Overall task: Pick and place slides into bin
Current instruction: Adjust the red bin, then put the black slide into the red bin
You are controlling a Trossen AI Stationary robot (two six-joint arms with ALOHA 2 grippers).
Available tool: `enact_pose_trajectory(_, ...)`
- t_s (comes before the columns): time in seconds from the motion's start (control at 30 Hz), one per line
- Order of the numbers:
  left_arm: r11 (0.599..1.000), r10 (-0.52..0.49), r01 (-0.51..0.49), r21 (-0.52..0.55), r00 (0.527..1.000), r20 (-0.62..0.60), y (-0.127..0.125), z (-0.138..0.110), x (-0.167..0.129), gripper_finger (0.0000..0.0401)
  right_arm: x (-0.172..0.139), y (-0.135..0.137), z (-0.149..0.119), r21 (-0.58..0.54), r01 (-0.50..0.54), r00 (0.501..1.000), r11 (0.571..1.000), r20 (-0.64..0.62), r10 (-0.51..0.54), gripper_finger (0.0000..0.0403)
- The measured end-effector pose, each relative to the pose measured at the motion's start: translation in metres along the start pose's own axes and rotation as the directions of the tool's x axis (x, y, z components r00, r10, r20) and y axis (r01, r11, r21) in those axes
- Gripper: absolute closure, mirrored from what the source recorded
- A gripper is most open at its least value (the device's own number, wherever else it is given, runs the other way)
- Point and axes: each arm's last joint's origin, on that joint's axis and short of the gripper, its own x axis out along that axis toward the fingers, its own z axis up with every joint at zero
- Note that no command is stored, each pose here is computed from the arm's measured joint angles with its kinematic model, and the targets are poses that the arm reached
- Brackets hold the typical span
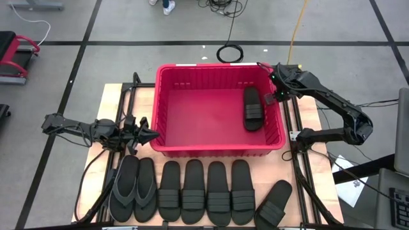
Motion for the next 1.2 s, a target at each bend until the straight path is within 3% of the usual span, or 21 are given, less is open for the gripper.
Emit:
enact_pose_trajectory(0.37,0.998,-0.045,0.041,0.048,0.995,0.087,-0.004,0.009,0.000,0.0375,-0.019,-0.009,-0.001,-0.087,0.090,0.991,0.992,0.102,-0.081,0.0403)
enact_pose_trajectory(0.53,0.996,-0.059,0.052,0.069,0.991,0.117,-0.006,0.012,-0.001,0.0375,-0.064,-0.020,0.000,-0.054,0.045,0.971,0.998,0.239,-0.030,0.0403)
enact_pose_trajectory(0.67,0.998,-0.060,0.055,0.042,0.991,0.117,-0.006,0.012,-0.001,0.0375,-0.115,-0.034,-0.011,-0.150,-0.120,0.917,0.981,0.363,0.167,0.0403)
enact_pose_trajectory(0.73,0.998,-0.059,0.056,0.028,0.991,0.116,-0.006,0.011,-0.001,0.0375,-0.140,-0.040,-0.024,-0.276,-0.239,0.853,0.931,0.398,0.337,0.0403)
enact_pose_trajectory(0.83,0.998,-0.058,0.058,0.008,0.992,0.114,-0.006,0.011,-0.001,0.0375,-0.174,-0.052,-0.050,-0.495,-0.364,0.708,0.789,0.403,0.580,0.0403)
enact_pose_trajectory(0.9,0.998,-0.055,0.055,0.002,0.993,0.107,-0.005,0.011,-0.001,0.0375,-0.192,-0.060,-0.072,-0.628,-0.382,0.603,0.678,0.386,0.698,0.0403)
enact_pose_trajectory(0.97,0.999,-0.047,0.048,-0.010,0.994,0.096,-0.005,0.009,-0.001,0.0375,-0.205,-0.068,-0.092,-0.708,-0.378,0.512,0.597,0.378,0.771,0.0403)
enact_pose_trajectory(1.03,0.999,-0.036,0.037,-0.017,0.996,0.087,-0.004,0.008,0.000,0.0375,-0.214,-0.075,-0.108,-0.735,-0.377,0.447,0.563,0.389,0.806,0.0403)
enact_pose_trajectory(1.13,0.999,-0.013,0.016,-0.030,0.996,0.091,-0.003,0.008,0.000,0.0375,-0.218,-0.081,-0.124,-0.730,-0.422,0.405,0.538,0.379,0.832,0.0403)
enact_pose_trajectory(1.2,0.999,-0.003,0.008,-0.048,0.995,0.095,-0.003,0.008,0.000,0.0375,-0.220,-0.082,-0.128,-0.735,-0.474,0.358,0.485,0.343,0.869,0.0403)
